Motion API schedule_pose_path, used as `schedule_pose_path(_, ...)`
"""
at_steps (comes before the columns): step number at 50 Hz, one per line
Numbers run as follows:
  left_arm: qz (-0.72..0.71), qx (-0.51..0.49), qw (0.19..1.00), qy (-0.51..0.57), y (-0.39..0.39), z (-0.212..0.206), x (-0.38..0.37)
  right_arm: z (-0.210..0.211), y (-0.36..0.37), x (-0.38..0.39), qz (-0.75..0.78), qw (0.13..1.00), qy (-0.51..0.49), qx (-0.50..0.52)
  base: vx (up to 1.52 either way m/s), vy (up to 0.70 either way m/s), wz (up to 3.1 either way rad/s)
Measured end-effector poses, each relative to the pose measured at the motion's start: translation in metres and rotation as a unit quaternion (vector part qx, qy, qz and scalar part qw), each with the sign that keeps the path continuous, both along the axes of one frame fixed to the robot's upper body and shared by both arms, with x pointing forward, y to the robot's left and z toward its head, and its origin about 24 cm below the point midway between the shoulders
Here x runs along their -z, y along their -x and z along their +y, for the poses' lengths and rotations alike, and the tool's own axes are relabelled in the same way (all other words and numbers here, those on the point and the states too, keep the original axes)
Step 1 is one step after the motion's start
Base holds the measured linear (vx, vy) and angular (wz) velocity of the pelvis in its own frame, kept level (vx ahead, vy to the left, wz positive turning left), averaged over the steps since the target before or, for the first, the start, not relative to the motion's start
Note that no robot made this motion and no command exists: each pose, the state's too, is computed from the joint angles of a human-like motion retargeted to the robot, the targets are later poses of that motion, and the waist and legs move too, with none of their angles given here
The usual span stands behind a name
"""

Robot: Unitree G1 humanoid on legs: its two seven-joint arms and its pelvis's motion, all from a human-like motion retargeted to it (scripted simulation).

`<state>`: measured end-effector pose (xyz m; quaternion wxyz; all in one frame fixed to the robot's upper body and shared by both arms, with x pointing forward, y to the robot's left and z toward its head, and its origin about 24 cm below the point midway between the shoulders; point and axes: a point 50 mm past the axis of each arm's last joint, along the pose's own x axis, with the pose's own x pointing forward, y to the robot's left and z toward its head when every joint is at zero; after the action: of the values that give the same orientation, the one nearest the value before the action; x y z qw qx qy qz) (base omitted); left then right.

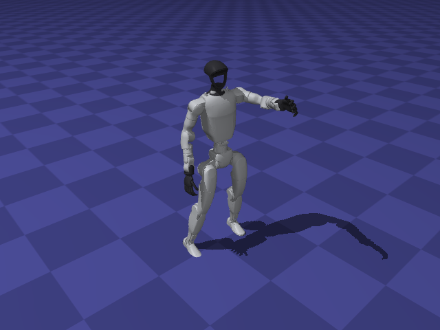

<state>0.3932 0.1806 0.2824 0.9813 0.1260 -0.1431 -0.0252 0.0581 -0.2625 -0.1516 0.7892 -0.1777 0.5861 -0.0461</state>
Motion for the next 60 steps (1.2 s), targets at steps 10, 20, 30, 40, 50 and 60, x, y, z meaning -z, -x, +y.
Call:
schedule_pose_path(10, -0.035, 0.126, 0.990, 0.044, 0.072, -0.004, 0.013, 0.003, 0.015, 0.002, 0.019, 1.000, 0.007, 0.024, 0.00, 0.00, 0.00)
schedule_pose_path(20, -0.055, 0.158, 0.984, 0.066, 0.125, -0.002, 0.029, 0.003, 0.024, 0.003, 0.029, 0.999, 0.015, 0.028, 0.00, 0.00, 0.00)
schedule_pose_path(30, -0.055, 0.163, 0.982, 0.072, 0.135, -0.004, 0.037, -0.002, 0.014, 0.001, 0.019, 0.999, 0.025, 0.013, 0.00, 0.00, 0.00)
schedule_pose_path(40, -0.053, 0.178, 0.980, 0.075, 0.134, -0.010, 0.037, -0.005, -0.001, -0.003, -0.005, 1.000, 0.028, 0.012, 0.00, 0.00, 0.00)
schedule_pose_path(50, -0.069, 0.181, 0.980, 0.052, 0.135, -0.012, 0.032, -0.001, 0.007, 0.000, 0.008, 1.000, 0.024, 0.016, 0.00, 0.00, 0.00)
schedule_pose_path(60, -0.080, 0.171, 0.981, 0.036, 0.137, -0.009, 0.031, 0.006, 0.023, 0.005, 0.035, 0.999, 0.016, 0.018, 0.00, 0.00, 0.00)
